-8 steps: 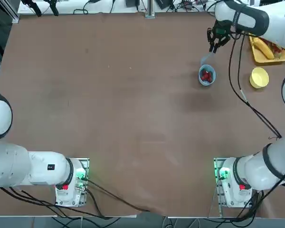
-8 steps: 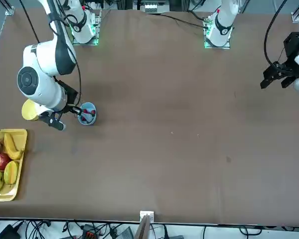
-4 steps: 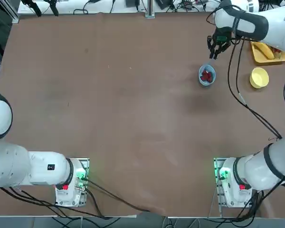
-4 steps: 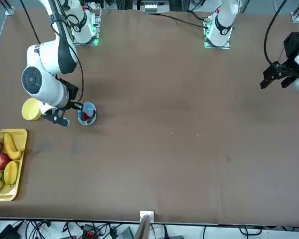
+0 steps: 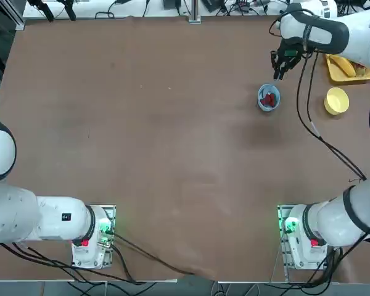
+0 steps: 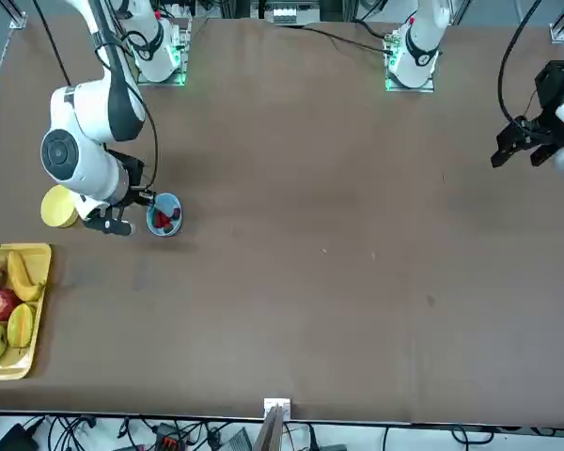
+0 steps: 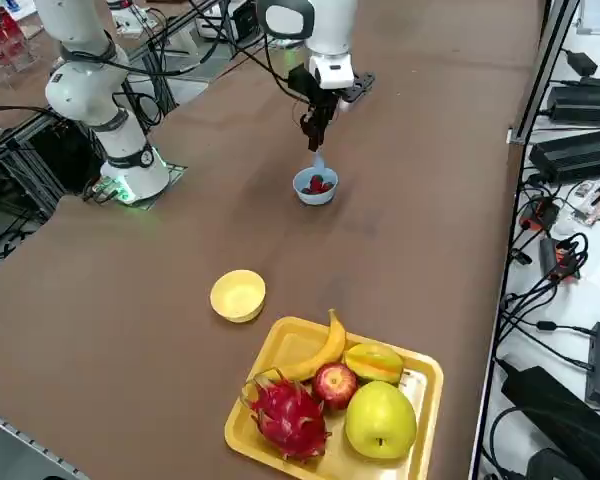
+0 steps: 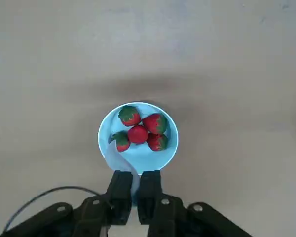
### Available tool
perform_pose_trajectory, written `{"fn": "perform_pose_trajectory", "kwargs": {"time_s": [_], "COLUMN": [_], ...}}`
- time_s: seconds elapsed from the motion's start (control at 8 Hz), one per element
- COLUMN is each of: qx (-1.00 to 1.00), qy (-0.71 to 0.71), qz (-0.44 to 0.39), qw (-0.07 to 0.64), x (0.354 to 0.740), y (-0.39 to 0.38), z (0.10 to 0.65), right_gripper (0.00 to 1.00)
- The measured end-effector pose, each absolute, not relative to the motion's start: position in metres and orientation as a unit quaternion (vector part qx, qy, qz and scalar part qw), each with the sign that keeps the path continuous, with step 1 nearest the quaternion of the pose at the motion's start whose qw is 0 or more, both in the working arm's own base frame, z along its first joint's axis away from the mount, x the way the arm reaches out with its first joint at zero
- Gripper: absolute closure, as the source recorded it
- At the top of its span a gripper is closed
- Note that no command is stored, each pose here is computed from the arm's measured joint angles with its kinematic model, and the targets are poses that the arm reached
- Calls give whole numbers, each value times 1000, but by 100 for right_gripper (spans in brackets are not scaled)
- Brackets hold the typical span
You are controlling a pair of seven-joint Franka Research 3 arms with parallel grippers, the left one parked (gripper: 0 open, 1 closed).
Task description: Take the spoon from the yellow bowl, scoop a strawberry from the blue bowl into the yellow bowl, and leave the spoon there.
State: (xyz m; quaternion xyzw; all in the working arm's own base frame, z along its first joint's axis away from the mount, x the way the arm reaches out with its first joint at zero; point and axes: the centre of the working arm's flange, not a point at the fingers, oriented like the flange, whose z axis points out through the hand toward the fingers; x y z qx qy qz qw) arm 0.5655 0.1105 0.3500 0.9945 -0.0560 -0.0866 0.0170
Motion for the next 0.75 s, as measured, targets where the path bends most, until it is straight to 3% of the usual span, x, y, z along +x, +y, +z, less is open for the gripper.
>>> {"fn": "perform_pose_trajectory", "kwargs": {"time_s": [0.75], "qx": [997], "qy": [2], "qz": [-81], "qw": [12], "x": [567], "y": [111], "z": [332], "right_gripper": [89]}}
